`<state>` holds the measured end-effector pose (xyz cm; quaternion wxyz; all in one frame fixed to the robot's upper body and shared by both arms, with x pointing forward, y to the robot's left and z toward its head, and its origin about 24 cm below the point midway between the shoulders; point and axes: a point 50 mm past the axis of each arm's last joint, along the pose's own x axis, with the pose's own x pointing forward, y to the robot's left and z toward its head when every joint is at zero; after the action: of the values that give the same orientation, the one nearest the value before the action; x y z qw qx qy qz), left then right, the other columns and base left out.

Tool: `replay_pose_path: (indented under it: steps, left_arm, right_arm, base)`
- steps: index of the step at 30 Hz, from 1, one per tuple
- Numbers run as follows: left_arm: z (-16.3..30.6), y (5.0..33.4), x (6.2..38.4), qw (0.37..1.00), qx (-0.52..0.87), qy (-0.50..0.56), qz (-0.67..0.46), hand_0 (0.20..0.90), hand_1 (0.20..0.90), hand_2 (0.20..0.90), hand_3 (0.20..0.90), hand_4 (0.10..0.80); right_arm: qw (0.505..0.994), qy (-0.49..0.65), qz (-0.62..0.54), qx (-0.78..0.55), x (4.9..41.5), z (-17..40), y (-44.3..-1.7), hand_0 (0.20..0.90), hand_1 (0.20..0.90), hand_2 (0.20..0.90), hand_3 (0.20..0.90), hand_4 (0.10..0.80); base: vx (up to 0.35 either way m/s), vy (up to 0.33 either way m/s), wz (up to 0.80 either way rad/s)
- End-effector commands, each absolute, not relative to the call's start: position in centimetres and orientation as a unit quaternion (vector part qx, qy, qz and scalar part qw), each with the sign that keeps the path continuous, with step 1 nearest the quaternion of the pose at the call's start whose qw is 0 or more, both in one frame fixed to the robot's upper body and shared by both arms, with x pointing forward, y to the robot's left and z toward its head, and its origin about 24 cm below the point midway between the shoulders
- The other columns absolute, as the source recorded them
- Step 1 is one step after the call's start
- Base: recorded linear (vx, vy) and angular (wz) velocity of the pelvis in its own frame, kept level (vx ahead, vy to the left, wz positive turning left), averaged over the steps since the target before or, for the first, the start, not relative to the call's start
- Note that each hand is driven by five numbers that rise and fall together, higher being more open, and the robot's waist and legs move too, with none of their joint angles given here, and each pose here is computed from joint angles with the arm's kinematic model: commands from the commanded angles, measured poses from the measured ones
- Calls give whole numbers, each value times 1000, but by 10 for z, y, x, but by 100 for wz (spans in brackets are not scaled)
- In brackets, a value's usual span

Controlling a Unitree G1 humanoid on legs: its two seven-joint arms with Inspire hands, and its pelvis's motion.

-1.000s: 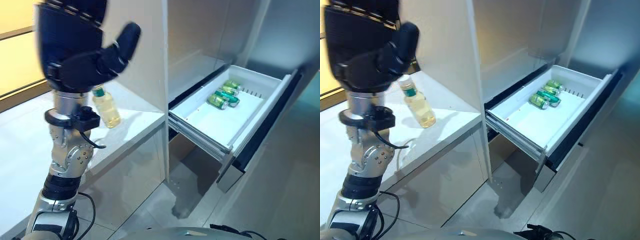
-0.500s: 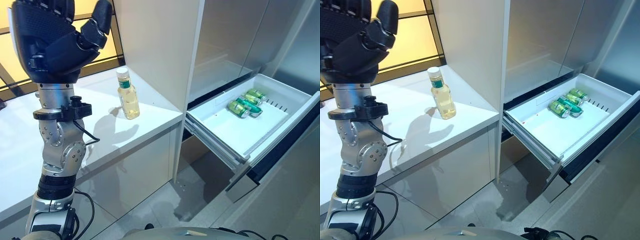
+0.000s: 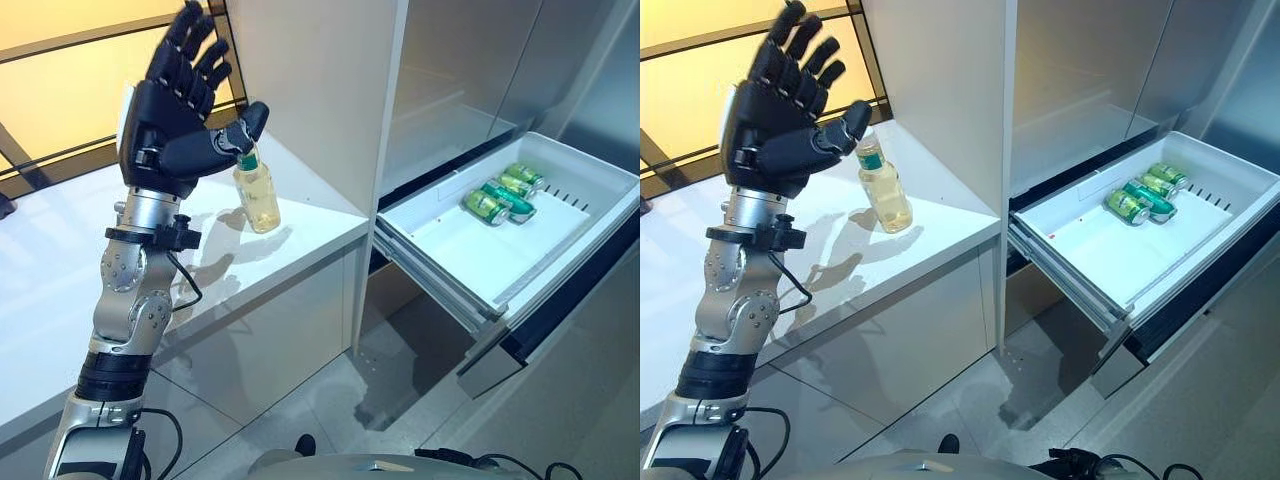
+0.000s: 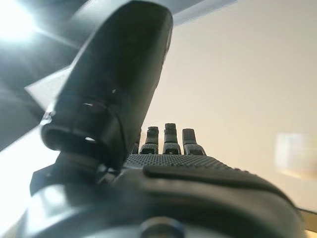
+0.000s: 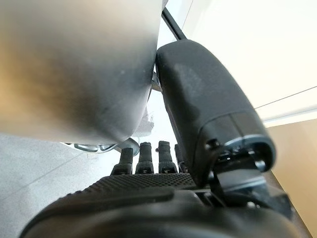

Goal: Put drinks into fridge and close the fridge

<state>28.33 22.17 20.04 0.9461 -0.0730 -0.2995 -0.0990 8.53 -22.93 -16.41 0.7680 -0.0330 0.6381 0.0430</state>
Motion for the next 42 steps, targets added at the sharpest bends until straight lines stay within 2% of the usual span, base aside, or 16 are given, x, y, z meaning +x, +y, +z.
replay_pose_path:
  steps: [1,9,18,23,32,42]
  left_arm:
    - [224,227,280,933,-24,-344,-102,900,900,900,900,800]
    - [205,244,290,953,-6,-300,-44,900,900,900,900,800]
    - [197,251,294,955,-2,-295,-12,900,900,900,900,800]
    - [206,250,290,944,-10,-330,-19,900,900,900,900,800]
    - [262,225,260,868,43,-493,-50,900,900,900,900,800]
    - [268,229,257,862,51,-505,8,900,900,900,900,800]
  right_arm:
    - [760,646,55,-54,87,-161,-239,900,900,900,900,800]
    - [761,644,59,-49,87,-161,-240,900,900,900,900,800]
    - [759,647,55,-51,83,-161,-242,900,900,900,900,800]
    - [758,649,52,-51,80,-161,-243,900,900,900,900,800]
    - [757,649,54,-49,77,-163,-240,900,900,900,900,800]
    - [755,651,59,-51,78,-164,-236,900,900,900,900,800]
  base:
    - [-2,31,-10]
    - [8,23,-7]
    - [16,13,-5]
    - [12,2,-2]
    - [0,0,0]
    - [0,0,0]
